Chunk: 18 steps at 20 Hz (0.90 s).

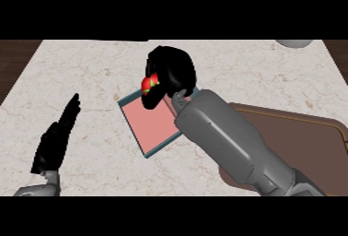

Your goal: Pick the tomato from the tray and place it in the cardboard box

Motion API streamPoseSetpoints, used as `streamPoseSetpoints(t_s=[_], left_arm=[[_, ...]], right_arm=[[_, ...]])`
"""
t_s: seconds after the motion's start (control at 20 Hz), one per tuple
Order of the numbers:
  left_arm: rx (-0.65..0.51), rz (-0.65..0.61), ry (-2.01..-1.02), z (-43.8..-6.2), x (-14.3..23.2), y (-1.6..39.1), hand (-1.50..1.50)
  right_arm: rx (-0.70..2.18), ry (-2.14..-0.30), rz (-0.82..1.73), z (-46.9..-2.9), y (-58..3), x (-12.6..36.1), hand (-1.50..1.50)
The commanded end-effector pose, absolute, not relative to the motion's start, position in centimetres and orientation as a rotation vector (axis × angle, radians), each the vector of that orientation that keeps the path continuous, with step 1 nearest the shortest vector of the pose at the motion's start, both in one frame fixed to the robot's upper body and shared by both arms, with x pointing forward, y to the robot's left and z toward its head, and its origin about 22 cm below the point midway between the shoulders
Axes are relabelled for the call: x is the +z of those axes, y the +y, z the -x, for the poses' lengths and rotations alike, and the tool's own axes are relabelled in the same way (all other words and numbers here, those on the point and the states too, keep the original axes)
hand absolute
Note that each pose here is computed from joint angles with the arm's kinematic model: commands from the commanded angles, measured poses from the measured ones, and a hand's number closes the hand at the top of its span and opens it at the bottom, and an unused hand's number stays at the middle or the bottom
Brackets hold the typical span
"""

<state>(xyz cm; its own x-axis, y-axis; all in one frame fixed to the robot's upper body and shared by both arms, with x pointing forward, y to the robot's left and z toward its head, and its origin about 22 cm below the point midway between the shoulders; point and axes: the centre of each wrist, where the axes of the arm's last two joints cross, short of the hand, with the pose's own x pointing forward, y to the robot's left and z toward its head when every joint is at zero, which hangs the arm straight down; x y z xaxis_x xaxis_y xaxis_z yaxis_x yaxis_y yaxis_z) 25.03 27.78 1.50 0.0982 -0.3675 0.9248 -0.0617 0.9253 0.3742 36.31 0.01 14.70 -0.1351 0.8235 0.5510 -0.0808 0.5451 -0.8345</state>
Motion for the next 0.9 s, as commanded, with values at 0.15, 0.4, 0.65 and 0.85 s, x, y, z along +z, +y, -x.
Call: streamPoseSetpoints(t_s=[0.15,0.4,0.65,0.85], left_arm=[[-0.251,-0.345,-1.467,-25.1,1.8,27.2,0.00],[-0.235,-0.323,-1.483,-25.7,1.4,27.0,0.00],[-0.238,-0.369,-1.482,-24.8,1.2,28.2,0.00],[-0.218,-0.358,-1.472,-25.0,0.7,27.5,0.00]], right_arm=[[0.818,-1.445,0.659,-38.9,-0.5,10.8,-1.50],[0.650,-1.573,0.576,-38.8,-0.7,10.5,-1.50],[0.319,-1.665,0.542,-39.4,-2.0,11.1,-1.50],[0.119,-1.720,0.452,-39.7,-3.6,10.9,-1.50]])
